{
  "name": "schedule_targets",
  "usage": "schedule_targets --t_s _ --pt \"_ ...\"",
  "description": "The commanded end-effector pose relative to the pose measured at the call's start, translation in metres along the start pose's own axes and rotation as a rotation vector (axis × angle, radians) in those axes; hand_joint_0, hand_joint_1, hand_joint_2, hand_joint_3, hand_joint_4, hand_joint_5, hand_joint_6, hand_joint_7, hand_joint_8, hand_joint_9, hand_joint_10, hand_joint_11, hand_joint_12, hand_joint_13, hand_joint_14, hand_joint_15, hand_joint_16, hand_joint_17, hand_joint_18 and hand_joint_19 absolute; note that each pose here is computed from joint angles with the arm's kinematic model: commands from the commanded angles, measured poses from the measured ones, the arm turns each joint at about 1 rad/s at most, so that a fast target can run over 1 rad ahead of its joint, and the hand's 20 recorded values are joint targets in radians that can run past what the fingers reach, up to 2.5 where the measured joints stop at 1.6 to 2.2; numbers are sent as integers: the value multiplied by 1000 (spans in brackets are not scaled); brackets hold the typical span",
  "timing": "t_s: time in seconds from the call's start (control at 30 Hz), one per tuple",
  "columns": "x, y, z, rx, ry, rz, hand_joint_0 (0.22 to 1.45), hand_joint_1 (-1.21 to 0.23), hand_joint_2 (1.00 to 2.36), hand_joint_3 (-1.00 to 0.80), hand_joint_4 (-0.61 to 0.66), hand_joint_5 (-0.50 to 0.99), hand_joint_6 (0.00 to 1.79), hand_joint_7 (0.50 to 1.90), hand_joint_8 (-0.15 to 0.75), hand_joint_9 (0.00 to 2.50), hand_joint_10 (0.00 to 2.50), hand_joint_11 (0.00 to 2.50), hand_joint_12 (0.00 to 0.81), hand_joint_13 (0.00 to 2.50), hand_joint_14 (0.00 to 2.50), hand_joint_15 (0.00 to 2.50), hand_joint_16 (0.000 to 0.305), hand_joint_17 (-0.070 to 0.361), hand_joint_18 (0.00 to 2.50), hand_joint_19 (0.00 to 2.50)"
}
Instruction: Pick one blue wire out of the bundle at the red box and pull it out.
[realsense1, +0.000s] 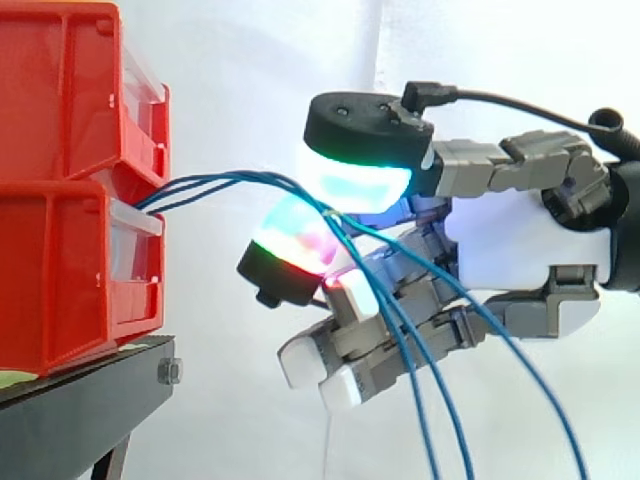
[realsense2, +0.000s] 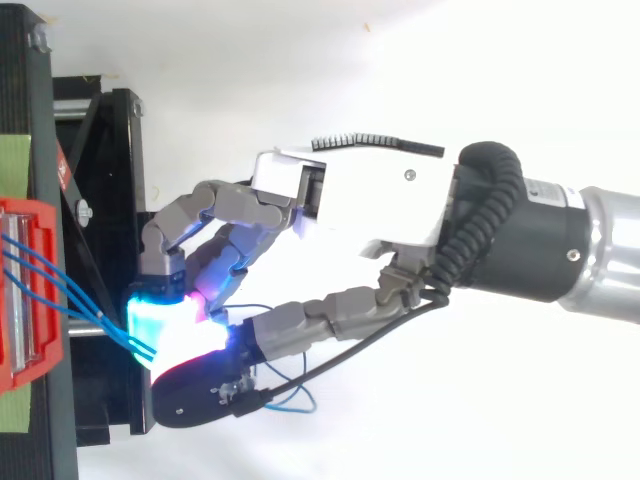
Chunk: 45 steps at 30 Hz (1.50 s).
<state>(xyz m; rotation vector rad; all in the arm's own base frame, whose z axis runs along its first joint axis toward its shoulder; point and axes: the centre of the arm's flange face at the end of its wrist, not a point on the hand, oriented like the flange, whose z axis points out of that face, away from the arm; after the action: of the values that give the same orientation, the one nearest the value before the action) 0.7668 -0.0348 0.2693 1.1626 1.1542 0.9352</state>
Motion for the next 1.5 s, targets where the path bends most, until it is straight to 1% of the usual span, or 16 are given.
schedule_targets --t_s 0.0,0.07,0.2,0.3,0.4,0.53,0.7,0.8,0.93,0.97,1.1,1.17,1.23,1.27,1.4,1.47 --pt "-3 9 -4 13 2 -7 613 -691 1019 -120 94 -199 961 961 363 930 14 798 436 780 17 501 60 134 636 453" --pt "-6 11 -7 26 3 -10 607 -680 1019 -141 114 -199 959 956 359 930 16 804 434 776 18 506 59 132 629 455" --pt "-8 12 -8 32 1 -9 602 -660 1018 -187 134 -198 952 955 363 937 17 795 430 775 18 504 58 131 621 467" --pt "-8 12 -8 32 -1 -5 600 -643 1018 -227 151 -194 948 946 362 941 15 803 431 776 18 504 58 131 620 469" --pt "-8 13 -8 31 -1 5 600 -632 1017 -246 163 -188 945 972 368 961 17 807 432 786 18 506 58 131 622 467" --pt "-8 13 -8 31 -2 39 603 -619 1016 -268 170 -181 947 986 371 978 17 807 431 790 19 509 58 131 633 469" --pt "-4 13 -9 37 3 74 588 -563 1011 -359 178 -175 946 969 375 988 17 802 433 799 18 511 58 131 635 472" --pt "-4 12 -9 40 3 88 579 -527 1009 -397 179 -171 943 961 374 993 18 810 433 801 18 516 58 131 639 477" --pt "-4 12 -9 40 2 125 540 -502 1000 -500 190 -170 933 970 380 998 17 809 441 797 19 521 61 136 634 478" --pt "-4 12 -9 40 2 142 522 -510 1000 -500 197 -170 930 973 386 996 17 800 447 800 18 521 62 139 637 475" --pt "-4 12 -9 40 2 159 480 -561 1000 -500 209 -171 930 954 392 976 15 796 469 802 17 522 66 149 654 462" --pt "-4 12 -9 40 2 162 482 -641 1000 -500 209 -174 932 957 385 949 13 796 468 791 17 522 66 148 647 455" --pt "-4 12 -9 40 2 162 509 -713 1000 -500 202 -178 935 960 374 923 17 800 458 773 19 508 63 143 628 444" --pt "-4 12 -9 40 2 162 541 -759 1000 -500 196 -181 936 976 358 892 17 795 445 752 20 511 61 138 610 444" --pt "-4 13 -9 39 3 163 597 -824 1000 -500 180 -188 943 955 342 844 18 800 432 731 18 496 59 134 599 426" --pt "-4 12 -9 40 2 162 634 -836 1005 -441 177 -189 943 957 338 827 18 788 428 731 18 497 58 131 603 416"
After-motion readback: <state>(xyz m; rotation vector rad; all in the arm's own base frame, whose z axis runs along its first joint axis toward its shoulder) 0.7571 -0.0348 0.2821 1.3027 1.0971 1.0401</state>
